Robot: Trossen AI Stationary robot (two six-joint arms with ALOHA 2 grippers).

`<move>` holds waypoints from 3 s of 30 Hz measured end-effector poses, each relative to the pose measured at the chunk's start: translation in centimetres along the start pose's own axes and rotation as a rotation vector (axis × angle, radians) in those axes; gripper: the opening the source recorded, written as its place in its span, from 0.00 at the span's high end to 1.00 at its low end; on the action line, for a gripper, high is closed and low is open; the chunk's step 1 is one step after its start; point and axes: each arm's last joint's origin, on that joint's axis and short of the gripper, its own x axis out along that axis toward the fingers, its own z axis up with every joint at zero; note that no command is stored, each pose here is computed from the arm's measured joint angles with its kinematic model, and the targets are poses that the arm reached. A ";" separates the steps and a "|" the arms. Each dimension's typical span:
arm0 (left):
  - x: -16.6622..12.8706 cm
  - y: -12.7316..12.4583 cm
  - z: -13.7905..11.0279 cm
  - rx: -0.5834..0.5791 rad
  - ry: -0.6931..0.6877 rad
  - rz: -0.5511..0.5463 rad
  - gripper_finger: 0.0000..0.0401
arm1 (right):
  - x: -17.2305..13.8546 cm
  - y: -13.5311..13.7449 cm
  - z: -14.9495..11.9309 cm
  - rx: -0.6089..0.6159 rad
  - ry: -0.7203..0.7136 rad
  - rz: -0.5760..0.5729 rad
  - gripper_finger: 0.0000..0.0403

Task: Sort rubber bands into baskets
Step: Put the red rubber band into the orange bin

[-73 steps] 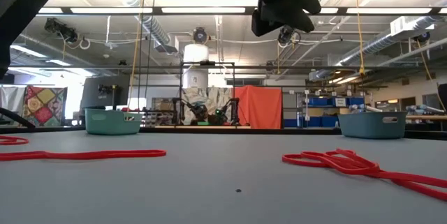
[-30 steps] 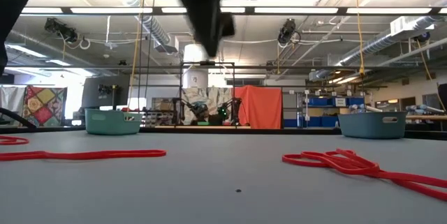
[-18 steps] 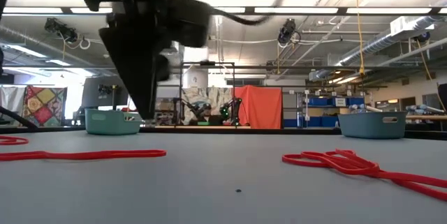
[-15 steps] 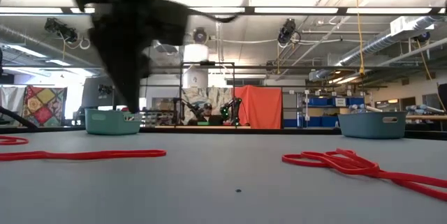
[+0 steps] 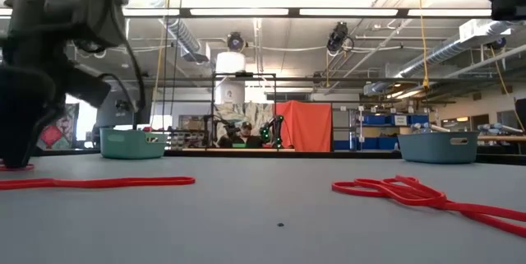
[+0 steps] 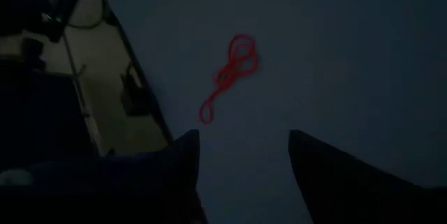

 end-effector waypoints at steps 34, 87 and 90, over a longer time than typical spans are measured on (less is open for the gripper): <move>-4.3 -0.9 2.8 0.071 -0.156 -0.047 0.99 | 0.0 0.7 2.7 0.096 -0.179 0.101 0.43; -15.6 -6.2 9.2 0.187 -0.853 -0.608 1.00 | 7.5 3.1 6.3 -0.089 -0.227 0.239 0.43; -16.1 -6.4 9.3 0.187 -0.890 -0.635 1.00 | 7.6 2.9 6.9 -0.081 -0.245 0.245 0.43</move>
